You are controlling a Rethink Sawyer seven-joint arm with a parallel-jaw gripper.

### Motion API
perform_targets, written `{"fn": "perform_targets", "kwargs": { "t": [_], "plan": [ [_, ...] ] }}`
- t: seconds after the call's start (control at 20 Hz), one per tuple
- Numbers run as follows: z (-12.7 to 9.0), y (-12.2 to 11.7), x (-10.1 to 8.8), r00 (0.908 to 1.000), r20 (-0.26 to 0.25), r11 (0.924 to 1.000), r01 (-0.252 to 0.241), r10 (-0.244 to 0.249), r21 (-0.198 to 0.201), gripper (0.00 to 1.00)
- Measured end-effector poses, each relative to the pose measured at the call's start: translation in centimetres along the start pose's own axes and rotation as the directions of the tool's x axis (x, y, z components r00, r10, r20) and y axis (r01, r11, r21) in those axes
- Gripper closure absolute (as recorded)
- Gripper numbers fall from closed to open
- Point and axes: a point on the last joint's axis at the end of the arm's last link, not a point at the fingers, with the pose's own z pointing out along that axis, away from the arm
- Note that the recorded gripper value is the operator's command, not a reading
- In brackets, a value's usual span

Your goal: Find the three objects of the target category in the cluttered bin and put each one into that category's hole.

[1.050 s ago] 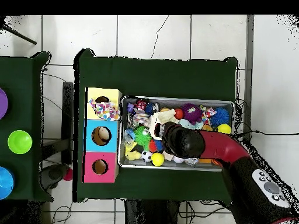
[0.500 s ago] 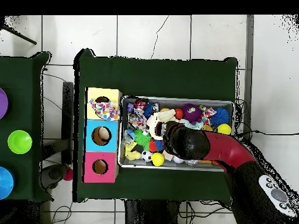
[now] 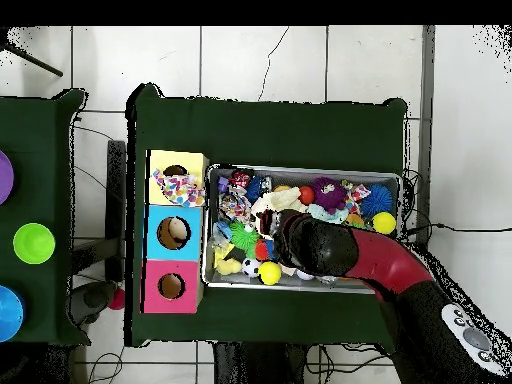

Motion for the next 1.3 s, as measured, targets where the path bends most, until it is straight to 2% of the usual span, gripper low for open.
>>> {"fn": "perform_targets", "kwargs": {
  "t": [0.3,0.5,0.9,1.3],
  "plan": [
    [0.6,0.6,1.2,0.9989,-0.029,0.9988,-0.038,0.037,-0.029,0.00],
    [1.4,0.8,1.9,0.9984,-0.031,0.9980,-0.049,0.047,-0.041,0.00],
    [3.6,2.0,2.3,0.9977,0.038,0.9968,-0.054,0.057,-0.060,0.00],
    [5.1,5.0,2.6,0.9941,0.097,0.9965,-0.042,0.049,-0.073,0.00]
  ]
}}
